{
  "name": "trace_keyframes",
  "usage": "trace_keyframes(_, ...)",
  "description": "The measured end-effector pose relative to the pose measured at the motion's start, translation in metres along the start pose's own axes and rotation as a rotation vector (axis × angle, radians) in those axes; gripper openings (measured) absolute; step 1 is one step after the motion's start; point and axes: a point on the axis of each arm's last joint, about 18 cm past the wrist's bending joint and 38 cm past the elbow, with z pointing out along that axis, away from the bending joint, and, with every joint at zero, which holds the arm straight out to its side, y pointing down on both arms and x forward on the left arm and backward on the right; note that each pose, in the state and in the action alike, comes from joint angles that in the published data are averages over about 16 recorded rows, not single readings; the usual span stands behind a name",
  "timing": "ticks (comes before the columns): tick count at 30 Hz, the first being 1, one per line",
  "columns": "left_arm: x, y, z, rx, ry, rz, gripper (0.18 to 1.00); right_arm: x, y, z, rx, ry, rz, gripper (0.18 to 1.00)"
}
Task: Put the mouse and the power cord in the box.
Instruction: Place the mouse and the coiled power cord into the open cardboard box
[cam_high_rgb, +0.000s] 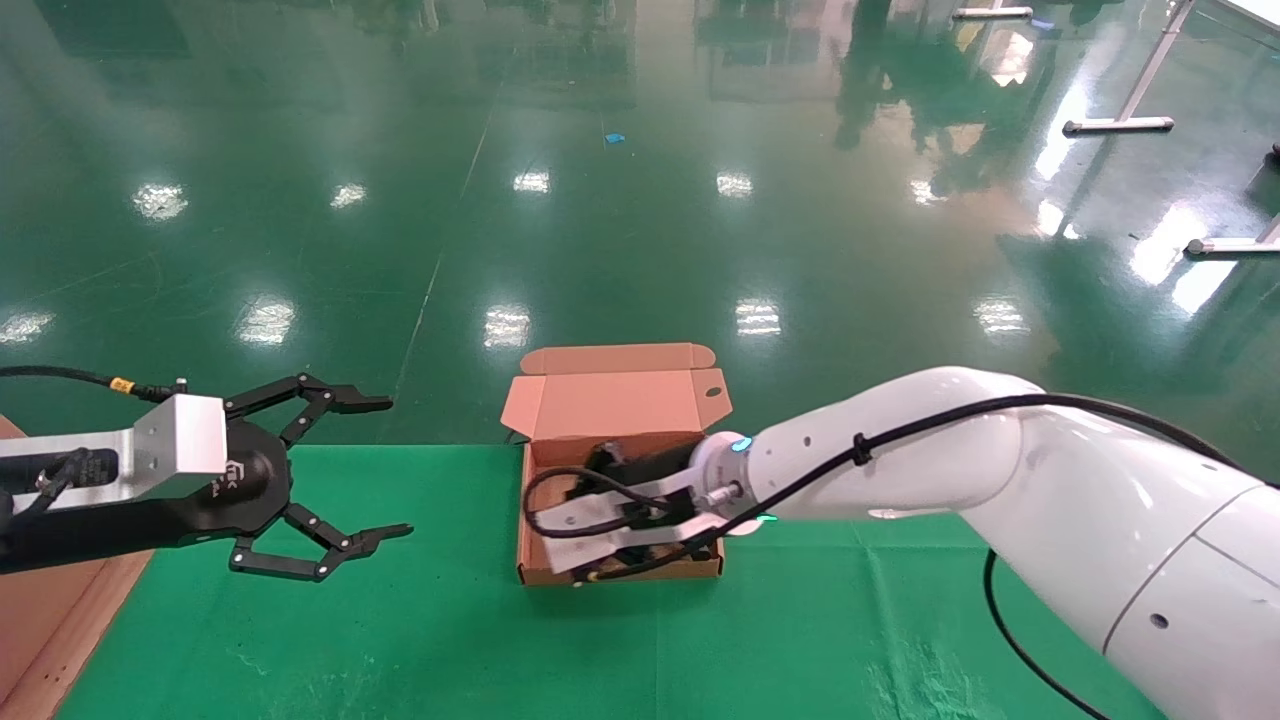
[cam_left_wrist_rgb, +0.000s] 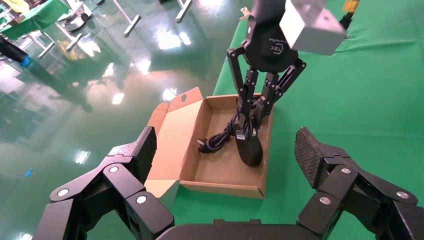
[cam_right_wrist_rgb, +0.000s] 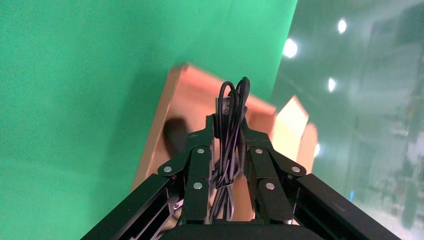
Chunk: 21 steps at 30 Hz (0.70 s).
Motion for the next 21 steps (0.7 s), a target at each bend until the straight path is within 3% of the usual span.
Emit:
trace_keyframes(10, 0.000, 0.000, -0.001, 0.002, 0.000, -0.001, 1.001, -0.009, 0.018, 0.004, -0.058, -0.003, 0.009, 0.265)
trace_keyframes(21, 0.000, 0.000, -0.002, 0.002, -0.001, -0.002, 1.001, -0.010, 0.019, 0.006, -0.053, 0.012, 0.036, 0.281)
